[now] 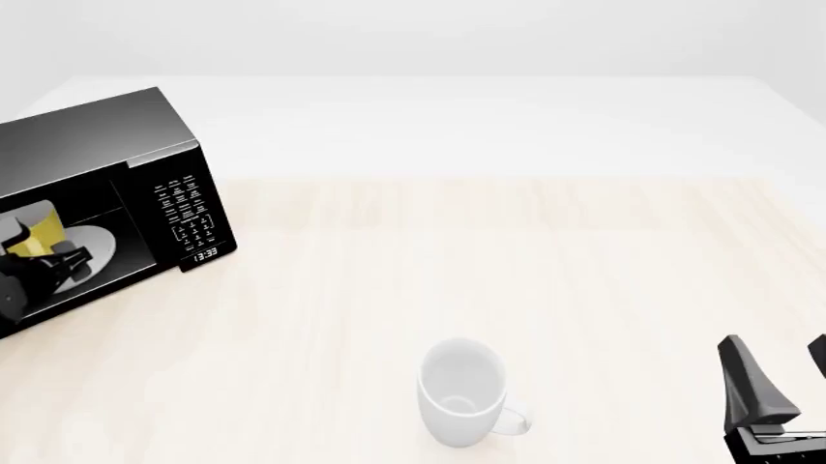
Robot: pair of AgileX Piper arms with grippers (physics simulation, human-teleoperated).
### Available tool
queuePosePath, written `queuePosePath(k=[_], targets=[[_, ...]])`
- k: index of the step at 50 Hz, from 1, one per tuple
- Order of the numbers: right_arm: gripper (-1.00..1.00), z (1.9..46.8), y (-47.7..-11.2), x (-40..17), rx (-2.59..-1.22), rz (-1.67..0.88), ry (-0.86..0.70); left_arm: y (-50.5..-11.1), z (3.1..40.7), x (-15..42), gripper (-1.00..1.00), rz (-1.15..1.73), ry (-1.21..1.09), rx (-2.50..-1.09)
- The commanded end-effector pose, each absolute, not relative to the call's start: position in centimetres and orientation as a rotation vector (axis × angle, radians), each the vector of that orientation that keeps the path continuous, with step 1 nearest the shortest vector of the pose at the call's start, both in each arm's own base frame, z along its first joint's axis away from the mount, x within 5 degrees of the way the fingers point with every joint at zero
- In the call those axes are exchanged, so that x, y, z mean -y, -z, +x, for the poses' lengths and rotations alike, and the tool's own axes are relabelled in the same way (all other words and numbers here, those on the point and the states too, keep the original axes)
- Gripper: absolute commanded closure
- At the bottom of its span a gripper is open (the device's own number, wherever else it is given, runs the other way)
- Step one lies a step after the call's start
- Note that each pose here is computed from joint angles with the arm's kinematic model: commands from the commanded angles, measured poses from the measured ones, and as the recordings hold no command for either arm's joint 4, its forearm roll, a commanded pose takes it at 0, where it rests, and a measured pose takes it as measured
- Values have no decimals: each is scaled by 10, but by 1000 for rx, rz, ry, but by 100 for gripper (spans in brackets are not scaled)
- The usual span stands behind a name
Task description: Put the yellow and white mug in the microwave and close it.
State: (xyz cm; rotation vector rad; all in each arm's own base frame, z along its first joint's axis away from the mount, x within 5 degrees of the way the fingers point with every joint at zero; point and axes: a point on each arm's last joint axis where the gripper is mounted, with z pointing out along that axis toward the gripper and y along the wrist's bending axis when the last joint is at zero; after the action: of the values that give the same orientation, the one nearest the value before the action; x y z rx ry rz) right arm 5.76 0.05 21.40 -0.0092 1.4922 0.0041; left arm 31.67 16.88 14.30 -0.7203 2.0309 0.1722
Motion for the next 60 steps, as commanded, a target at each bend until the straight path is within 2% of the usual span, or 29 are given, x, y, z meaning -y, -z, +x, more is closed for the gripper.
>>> queuePosePath(k=[1,18,60], targets=[[-100,58,-214,-1,-1492,-9,-4,-148,307,-167,-100,-715,-186,-2027],[-100,58,-214,-1,-1492,-10,-4,-169,274,-157,-100,-703,-218,-1998],[-100,58,-214,-1,-1493,-11,-4,-214,231,-121,-100,-670,-187,-1936]])
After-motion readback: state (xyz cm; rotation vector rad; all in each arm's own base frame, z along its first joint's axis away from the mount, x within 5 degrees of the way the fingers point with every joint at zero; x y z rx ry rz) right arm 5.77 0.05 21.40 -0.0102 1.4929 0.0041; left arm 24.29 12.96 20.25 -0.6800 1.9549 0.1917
